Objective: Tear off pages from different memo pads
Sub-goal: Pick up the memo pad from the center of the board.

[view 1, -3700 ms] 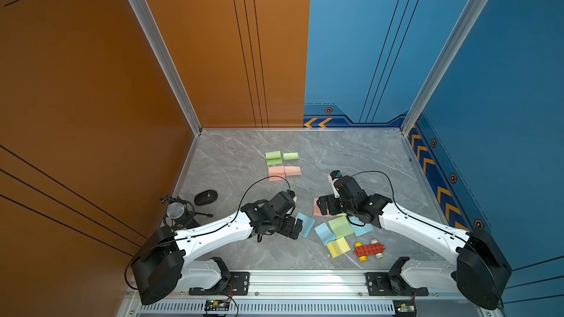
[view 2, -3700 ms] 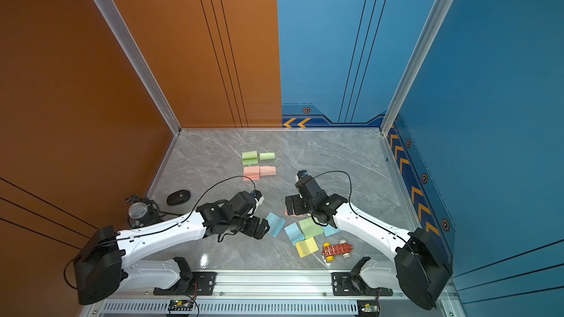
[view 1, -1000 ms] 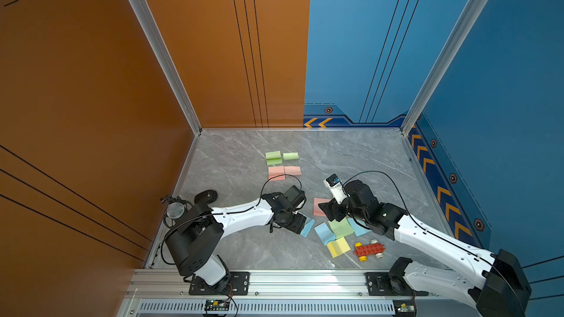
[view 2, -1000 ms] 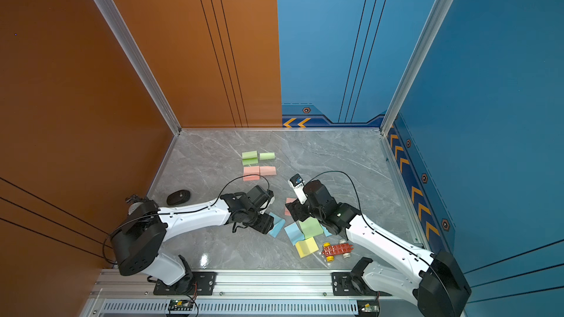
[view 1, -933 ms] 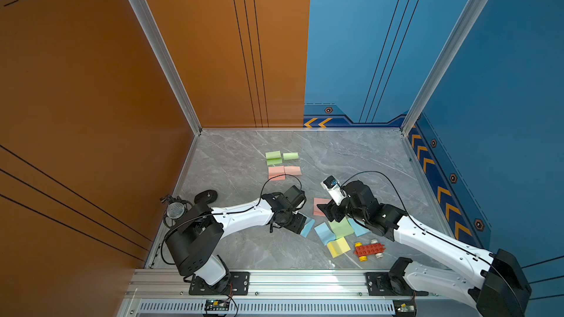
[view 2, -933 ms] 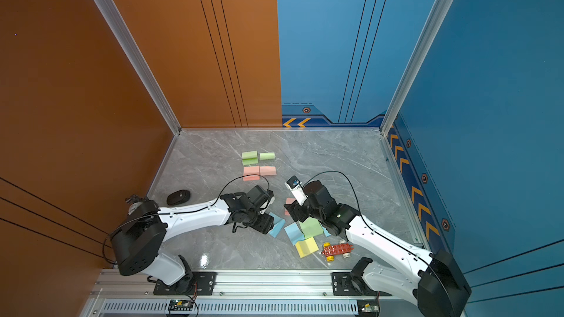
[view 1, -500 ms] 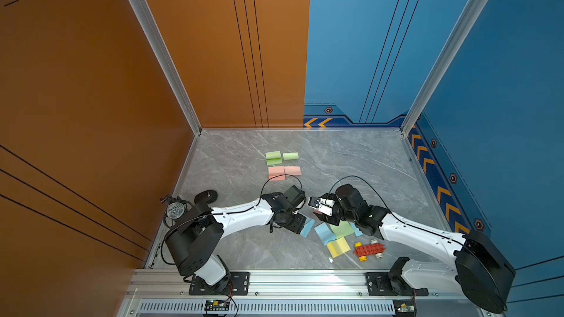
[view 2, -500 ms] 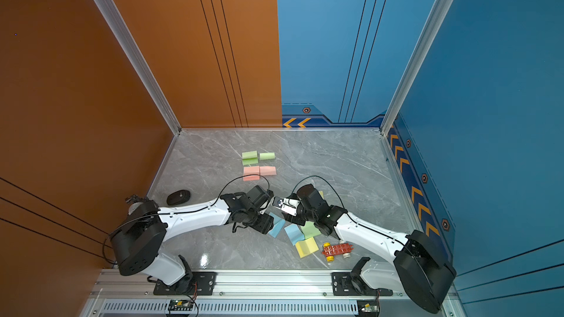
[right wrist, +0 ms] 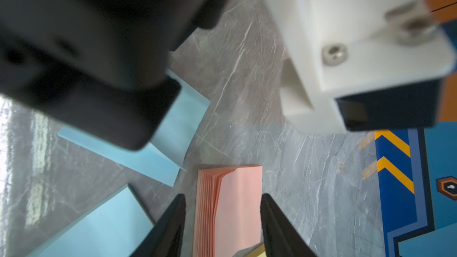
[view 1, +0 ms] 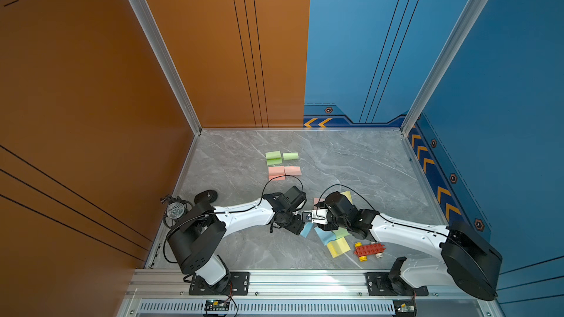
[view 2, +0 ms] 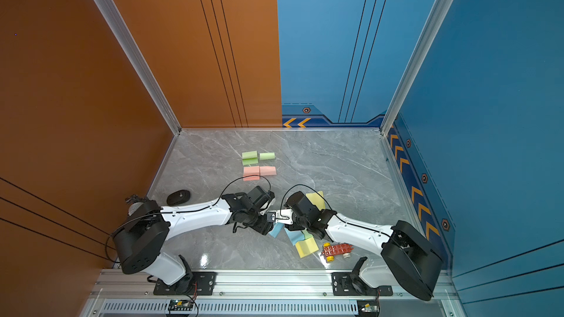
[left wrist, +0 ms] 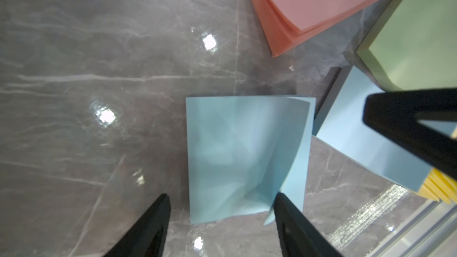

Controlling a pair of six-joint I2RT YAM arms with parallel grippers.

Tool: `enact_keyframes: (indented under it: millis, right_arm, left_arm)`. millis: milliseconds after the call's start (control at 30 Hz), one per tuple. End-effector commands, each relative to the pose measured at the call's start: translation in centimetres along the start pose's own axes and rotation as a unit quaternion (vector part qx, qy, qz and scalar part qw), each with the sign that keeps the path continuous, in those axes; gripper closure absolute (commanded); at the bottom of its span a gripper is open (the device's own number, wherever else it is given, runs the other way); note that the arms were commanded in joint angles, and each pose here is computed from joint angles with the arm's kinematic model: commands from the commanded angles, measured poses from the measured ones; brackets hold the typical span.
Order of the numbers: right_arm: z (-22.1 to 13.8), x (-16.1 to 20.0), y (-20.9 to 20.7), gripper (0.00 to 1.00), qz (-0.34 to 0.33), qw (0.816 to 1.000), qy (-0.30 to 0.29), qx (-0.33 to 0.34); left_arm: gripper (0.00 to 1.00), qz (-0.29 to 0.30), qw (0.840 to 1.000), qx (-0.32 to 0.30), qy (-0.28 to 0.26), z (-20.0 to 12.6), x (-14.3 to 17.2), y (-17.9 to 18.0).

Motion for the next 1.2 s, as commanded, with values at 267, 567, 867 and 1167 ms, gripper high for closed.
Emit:
enact_keyframes:
  millis: [267,567,867,1167]
  right_arm:
    - [2.3,-0.4,2.2,0.5,-0.049,0.998,0.022,-0.014]
    - [3.2,0.5,3.3,0.5,-0.054,0.998,0.033,-0.013]
    - [3.7,1.7,4.3,0.45,-0.07,0.995,0.061,-0.03]
    - [3.6,2.0,4.9,0.43,-0.07,0.994,0.074,-0.038]
  left_arm:
    - [0.3,0.003,1.0,0.007,-0.002,-0.3,-0.3,-0.1]
    - [0.21,-0.004,1.0,0.024,-0.019,-1.7,-0.8,0.0]
    - [0.15,-0.037,0.998,0.028,-0.051,-3.7,-1.0,1.6]
    - [0.15,-0.046,0.998,0.024,-0.044,-3.3,-0.9,2.1]
Point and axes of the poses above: each gripper's point midway between its finger pads, its own z axis out along the fingers, its own y axis along the line the jaws close on, x = y × z, the point moved 7 cm from there along -z, back along the fingers, and after that the axes turned 5 degrees about -z, right-handed, at the moved point
